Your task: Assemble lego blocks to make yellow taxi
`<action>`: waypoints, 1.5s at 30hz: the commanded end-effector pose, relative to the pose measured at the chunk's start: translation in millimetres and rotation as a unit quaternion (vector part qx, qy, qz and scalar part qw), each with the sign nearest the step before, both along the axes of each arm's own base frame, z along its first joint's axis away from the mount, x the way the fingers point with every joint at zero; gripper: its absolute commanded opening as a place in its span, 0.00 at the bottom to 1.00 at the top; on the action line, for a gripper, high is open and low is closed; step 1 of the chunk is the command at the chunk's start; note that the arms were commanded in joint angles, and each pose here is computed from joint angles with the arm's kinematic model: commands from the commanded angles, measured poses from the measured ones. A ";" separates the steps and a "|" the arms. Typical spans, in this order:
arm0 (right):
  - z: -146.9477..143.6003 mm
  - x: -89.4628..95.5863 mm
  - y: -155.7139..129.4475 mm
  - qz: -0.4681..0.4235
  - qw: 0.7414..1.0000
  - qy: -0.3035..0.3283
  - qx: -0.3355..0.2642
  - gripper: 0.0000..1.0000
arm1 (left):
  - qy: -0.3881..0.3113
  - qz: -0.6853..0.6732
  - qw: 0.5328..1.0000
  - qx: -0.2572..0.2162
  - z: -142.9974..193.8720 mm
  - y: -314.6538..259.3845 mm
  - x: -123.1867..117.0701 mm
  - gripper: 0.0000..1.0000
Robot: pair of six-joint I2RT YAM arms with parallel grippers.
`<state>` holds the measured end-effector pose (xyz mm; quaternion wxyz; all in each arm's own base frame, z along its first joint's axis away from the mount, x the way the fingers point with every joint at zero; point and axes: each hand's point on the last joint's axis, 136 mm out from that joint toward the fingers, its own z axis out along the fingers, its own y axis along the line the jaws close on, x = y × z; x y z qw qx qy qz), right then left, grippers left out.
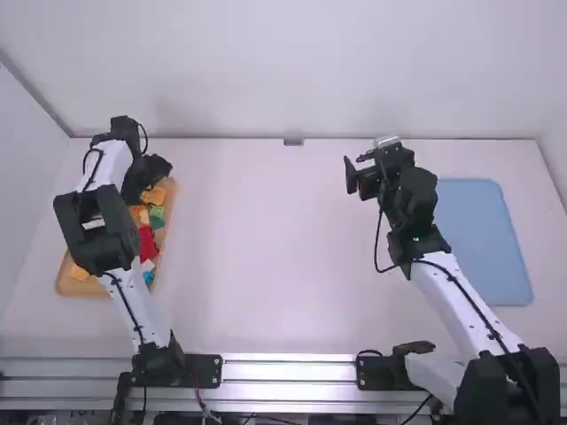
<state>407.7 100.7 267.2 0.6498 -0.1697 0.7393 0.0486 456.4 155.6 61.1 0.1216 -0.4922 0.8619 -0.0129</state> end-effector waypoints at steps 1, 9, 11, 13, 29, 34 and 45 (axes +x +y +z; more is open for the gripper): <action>15.2 4.0 1.0 0.000 1.000 -0.012 0.005 0.99 | 0.011 0.068 0.998 0.003 -11.1 6.9 -0.4 0.99; 9.0 3.2 0.8 0.003 1.000 -0.005 -0.015 0.98 | 0.019 0.088 0.996 -0.012 -30.4 4.4 0.3 0.98; 7.7 3.0 0.7 0.004 1.000 -0.006 -0.025 0.99 | 0.024 0.103 0.994 -0.007 -35.6 7.2 -1.2 0.98; 7.4 2.9 0.6 0.004 1.000 -0.005 -0.023 0.99 | 0.023 0.109 0.994 -0.007 -40.7 9.5 0.3 0.98; 5.6 2.6 0.7 0.004 1.000 -0.001 -0.024 0.98 | 0.031 0.114 0.993 0.013 -49.0 16.5 -1.2 0.87; 5.5 2.6 0.6 0.004 1.000 -0.001 -0.024 0.98 | 0.032 0.116 0.993 0.016 -48.9 17.3 -1.5 0.87; 4.8 2.5 0.6 0.004 1.000 0.000 -0.024 0.99 | 0.052 0.113 0.992 0.010 -72.2 15.7 -4.6 0.88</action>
